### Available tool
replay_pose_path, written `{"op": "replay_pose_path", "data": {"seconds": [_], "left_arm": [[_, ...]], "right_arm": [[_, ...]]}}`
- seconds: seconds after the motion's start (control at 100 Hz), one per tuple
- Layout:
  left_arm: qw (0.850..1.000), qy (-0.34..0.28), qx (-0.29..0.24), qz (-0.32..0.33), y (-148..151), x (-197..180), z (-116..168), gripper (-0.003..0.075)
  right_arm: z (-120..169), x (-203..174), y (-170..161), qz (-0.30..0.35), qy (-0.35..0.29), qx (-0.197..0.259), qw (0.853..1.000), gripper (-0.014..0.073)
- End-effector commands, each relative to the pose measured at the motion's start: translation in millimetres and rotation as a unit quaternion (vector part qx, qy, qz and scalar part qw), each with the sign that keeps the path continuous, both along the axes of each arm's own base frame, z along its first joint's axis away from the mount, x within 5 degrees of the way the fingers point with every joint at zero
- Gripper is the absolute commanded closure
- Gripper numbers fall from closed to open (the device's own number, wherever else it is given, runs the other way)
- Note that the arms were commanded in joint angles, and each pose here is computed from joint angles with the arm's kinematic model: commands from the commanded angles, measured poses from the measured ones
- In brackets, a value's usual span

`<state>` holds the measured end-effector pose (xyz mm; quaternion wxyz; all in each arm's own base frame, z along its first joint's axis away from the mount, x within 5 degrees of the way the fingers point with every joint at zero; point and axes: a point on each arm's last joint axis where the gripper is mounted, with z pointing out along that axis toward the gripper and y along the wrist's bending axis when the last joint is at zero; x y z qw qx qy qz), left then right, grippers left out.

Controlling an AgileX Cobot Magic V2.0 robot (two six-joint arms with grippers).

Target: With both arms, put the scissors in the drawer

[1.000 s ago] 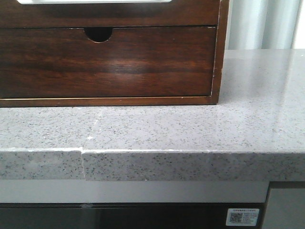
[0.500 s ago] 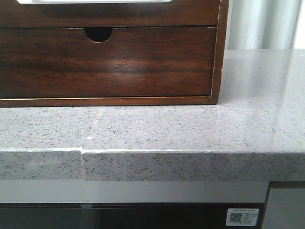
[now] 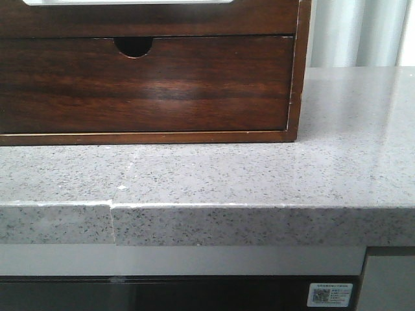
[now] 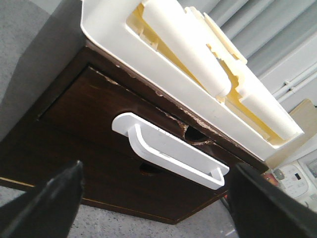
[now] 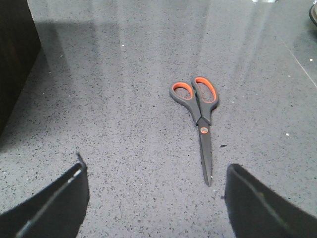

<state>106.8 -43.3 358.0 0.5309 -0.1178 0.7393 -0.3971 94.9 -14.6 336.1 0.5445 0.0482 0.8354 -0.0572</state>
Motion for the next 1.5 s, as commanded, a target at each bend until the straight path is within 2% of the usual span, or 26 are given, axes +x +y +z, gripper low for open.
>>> {"op": "replay_pose_path", "data": {"seconds": [0.0, 0.12, 0.36, 0.52, 0.79, 1.06, 1.49], "left_arm": [[0.999, 0.005, -0.045, -0.002, -2, 11, 8, 0.0158], [0.997, 0.029, -0.068, -0.022, -7, 29, 2, 0.0184], [0.989, 0.053, -0.112, -0.076, -17, 60, -8, 0.0316], [0.983, 0.068, -0.133, -0.107, -23, 80, -18, 0.0367], [0.971, 0.078, -0.172, -0.147, -30, 105, -34, 0.0373], [0.963, 0.094, -0.179, -0.179, -36, 121, -40, 0.0373], [0.964, 0.078, -0.176, -0.181, -36, 126, -29, 0.0373]], "right_arm": [[16, 4, -1, 0.001, -0.048, -0.014, 0.999, 0.0085], [16, 4, -1, 0.001, -0.048, -0.014, 0.999, 0.0085], [16, 4, -1, 0.001, -0.048, -0.014, 0.999, 0.0085], [16, 4, -1, 0.001, -0.048, -0.014, 0.999, 0.0085], [16, 4, -1, 0.001, -0.048, -0.014, 0.999, 0.0085], [16, 4, -1, 0.001, -0.048, -0.014, 0.999, 0.0085], [16, 4, -1, 0.001, -0.048, -0.014, 0.999, 0.0085]]}}
